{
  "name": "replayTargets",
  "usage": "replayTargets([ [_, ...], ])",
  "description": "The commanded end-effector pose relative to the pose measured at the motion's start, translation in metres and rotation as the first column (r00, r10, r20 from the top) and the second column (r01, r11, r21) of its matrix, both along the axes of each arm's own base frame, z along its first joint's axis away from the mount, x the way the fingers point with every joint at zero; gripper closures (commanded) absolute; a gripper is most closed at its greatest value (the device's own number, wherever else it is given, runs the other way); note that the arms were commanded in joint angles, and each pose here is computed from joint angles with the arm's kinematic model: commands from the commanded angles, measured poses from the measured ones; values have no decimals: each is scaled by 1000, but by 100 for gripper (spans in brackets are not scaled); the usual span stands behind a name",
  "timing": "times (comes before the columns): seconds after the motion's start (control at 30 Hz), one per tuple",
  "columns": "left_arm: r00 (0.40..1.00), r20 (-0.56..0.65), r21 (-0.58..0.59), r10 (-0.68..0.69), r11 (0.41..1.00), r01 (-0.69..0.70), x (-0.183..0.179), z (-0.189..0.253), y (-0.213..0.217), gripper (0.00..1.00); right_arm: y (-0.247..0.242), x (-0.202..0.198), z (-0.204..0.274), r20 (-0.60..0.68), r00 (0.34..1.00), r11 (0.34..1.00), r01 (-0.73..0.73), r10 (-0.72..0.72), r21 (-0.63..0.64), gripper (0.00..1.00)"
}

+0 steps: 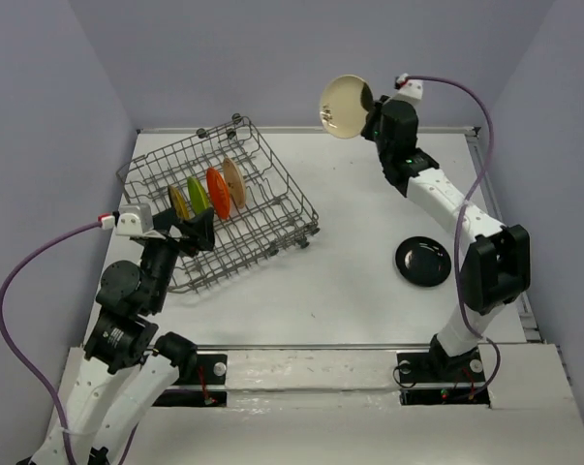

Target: Load the plates into the dish rack

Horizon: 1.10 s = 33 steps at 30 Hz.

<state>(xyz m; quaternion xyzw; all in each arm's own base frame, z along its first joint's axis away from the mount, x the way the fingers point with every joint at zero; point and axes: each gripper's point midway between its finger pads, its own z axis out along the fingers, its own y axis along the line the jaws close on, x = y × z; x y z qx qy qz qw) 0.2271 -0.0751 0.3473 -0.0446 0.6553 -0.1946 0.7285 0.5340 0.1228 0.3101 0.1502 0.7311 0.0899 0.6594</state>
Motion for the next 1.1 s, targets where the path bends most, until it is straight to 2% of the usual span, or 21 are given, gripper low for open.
replayTargets([
  [0.0,1000,27,-2,3,1000,-3,7,5,-2,1,37,-11,7,-53,998,967,21,-35,-255,93],
  [0.03,1000,22,2,0,1000,0,8,4,-3,1,71,-16,10,-54,999,954,-21,5,-298,93],
  [0.13,1000,15,9,-6,1000,6,9,1,-5,1,122,-29,23,-46,998,925,-47,32,-376,93],
  [0.47,1000,19,6,-2,1000,2,8,1,-3,1,253,-50,-19,-120,982,813,-190,147,-550,93],
  [0.7,1000,25,6,-8,1000,7,7,3,-4,1,293,-62,-42,-142,972,759,-233,185,-608,93],
  [1.07,1000,24,3,-11,1000,11,6,2,-4,1,305,-57,-73,-172,971,724,-238,166,-647,93],
])
